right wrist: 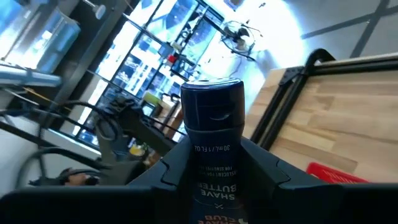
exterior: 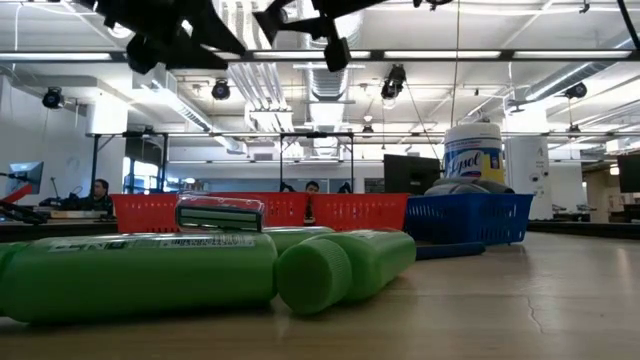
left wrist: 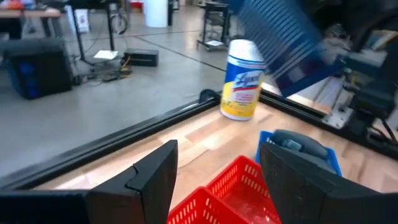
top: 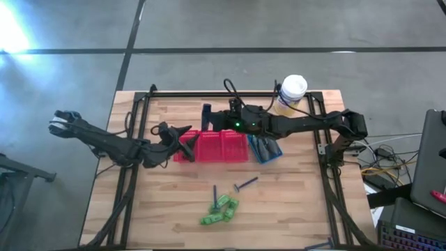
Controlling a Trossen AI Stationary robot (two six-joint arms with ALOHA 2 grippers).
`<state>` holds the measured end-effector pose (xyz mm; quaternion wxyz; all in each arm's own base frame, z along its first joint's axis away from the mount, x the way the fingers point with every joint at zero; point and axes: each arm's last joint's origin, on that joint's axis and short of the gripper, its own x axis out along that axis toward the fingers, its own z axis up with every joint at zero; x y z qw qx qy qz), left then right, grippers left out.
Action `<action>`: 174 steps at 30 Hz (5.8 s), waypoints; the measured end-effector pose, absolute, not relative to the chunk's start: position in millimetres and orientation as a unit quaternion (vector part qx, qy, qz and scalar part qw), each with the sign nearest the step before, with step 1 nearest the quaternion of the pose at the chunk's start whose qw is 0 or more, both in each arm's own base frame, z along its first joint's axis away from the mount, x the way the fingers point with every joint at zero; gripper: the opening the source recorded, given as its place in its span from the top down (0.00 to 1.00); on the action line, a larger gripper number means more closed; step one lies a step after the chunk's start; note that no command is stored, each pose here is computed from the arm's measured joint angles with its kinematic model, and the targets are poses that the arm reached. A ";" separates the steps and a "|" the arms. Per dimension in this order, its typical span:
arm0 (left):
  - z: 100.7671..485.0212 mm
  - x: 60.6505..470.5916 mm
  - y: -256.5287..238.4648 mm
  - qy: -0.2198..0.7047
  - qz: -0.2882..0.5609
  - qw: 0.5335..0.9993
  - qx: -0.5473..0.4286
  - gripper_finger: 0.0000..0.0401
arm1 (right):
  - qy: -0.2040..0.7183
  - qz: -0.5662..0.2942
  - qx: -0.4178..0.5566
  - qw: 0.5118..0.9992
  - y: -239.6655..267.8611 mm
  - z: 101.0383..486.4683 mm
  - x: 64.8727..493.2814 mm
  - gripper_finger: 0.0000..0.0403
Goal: Pick & Place Travel size toiletries
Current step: Put the blue shave cream into the left red bin, then put the blue razor into the right red bin
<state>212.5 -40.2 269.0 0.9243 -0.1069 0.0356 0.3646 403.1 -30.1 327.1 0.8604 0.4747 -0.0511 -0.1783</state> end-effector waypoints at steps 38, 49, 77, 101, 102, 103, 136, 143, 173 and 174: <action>269.0 235.9 -34.6 -0.012 0.323 0.934 -0.154 0.43 | -0.039 -0.171 0.473 0.863 -19.0 322.6 409.4 0.78; 262.5 243.4 -37.2 -0.015 0.304 0.935 -0.180 0.43 | -0.040 -0.174 0.471 0.864 -21.2 322.6 409.3 0.74; 280.9 250.8 -35.1 -0.028 0.343 0.929 -0.137 0.58 | -0.008 -0.180 0.466 0.866 -13.6 316.5 408.8 0.78; 250.2 203.7 -22.9 0.090 0.437 0.865 -0.230 0.94 | 0.052 -0.148 0.467 0.870 -4.7 318.8 400.8 0.25; 246.6 201.7 -23.5 0.101 0.433 0.857 -0.259 0.94 | 0.051 -0.150 0.466 0.870 -4.8 320.0 399.6 0.22; 243.1 199.3 -24.6 0.113 0.432 0.849 -0.283 0.94 | 0.051 -0.154 0.467 0.869 -4.8 320.6 398.7 0.20; 166.7 185.7 -31.5 0.224 0.404 0.778 -0.427 0.69 | 0.072 -0.167 0.461 0.869 -3.1 319.6 394.4 0.10; 188.4 191.4 -40.6 0.238 0.350 0.835 -0.352 0.64 | 0.205 -0.140 0.468 0.848 10.2 306.0 382.5 0.10; 227.6 194.2 -71.7 0.245 0.249 0.905 -0.242 0.64 | 0.629 0.103 -0.051 0.769 115.2 162.4 350.3 0.10; 227.6 194.1 -71.9 0.245 0.249 0.905 -0.242 0.64 | 0.633 0.102 -0.053 0.765 111.8 158.9 351.4 0.10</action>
